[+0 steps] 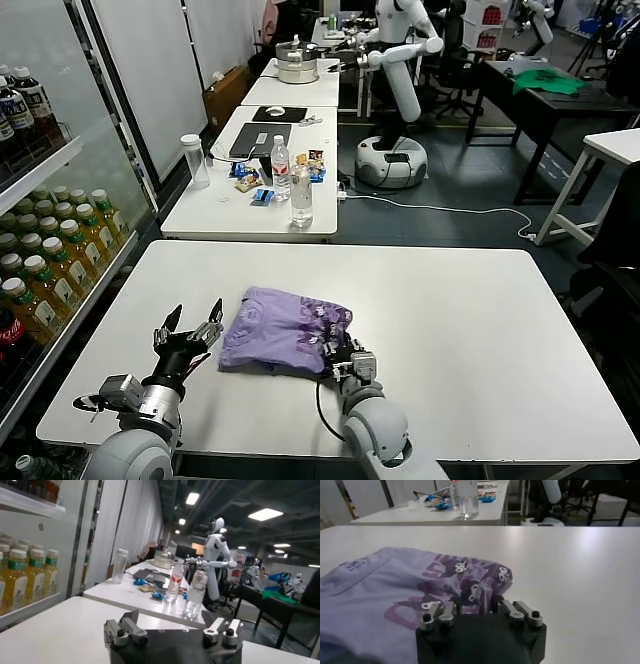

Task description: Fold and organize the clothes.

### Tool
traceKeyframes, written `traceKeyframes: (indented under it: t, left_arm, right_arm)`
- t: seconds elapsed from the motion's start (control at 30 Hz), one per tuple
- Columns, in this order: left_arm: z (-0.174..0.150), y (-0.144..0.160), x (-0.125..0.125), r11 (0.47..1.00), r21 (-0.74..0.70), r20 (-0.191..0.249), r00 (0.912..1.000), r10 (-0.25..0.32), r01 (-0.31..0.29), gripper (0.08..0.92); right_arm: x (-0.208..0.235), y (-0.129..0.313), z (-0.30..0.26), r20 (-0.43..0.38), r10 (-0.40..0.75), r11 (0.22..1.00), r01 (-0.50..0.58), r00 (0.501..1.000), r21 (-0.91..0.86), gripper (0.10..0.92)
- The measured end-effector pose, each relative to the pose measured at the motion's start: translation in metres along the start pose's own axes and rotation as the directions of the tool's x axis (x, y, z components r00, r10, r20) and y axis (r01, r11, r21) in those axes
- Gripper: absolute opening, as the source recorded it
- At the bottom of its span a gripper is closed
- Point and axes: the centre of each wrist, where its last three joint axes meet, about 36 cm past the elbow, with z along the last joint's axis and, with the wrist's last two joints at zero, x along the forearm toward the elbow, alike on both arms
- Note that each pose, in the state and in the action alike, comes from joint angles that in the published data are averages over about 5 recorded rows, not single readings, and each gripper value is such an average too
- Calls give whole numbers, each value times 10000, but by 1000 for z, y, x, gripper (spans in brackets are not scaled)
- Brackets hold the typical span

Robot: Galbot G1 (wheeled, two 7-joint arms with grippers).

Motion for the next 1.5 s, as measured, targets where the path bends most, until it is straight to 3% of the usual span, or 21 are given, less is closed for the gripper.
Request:
traceKeyframes:
  t: [0.27, 0.4, 0.73, 1.1, 1.23, 1.5]
  left_arm:
    - [1, -5, 2, 9999, -72, -18, 9999, 100, -100, 823]
    - [3, -8, 3, 9998, -126, -86, 9998, 156, -157, 823]
    - [10, -14, 4, 9993, -213, -290, 9991, 308, -315, 823]
    - [14, -16, 4, 9985, -329, -150, 9990, 431, -436, 823]
    - [16, -17, 6, 9980, -408, -79, 9989, 473, -476, 823]
    - [21, -22, 9, 9969, -567, 48, 9985, 545, -541, 823]
  right_arm:
    - [-17, -67, -32, 246, 333, 9939, -357, 9991, 1045, 181]
    - [-24, -107, -51, 395, 384, 9847, -445, 9985, 1687, 167]
    - [-7, -167, -70, 1242, 554, 9728, -816, 9907, 2167, 441]
    - [69, -188, -44, 2457, 1091, 9739, -1531, 9632, 1677, 771]
    - [101, -185, -28, 2750, 1275, 9703, -1772, 9530, 1645, 818]
    - [142, -181, -16, 3089, 1696, 9584, -2297, 9359, 1697, 823]
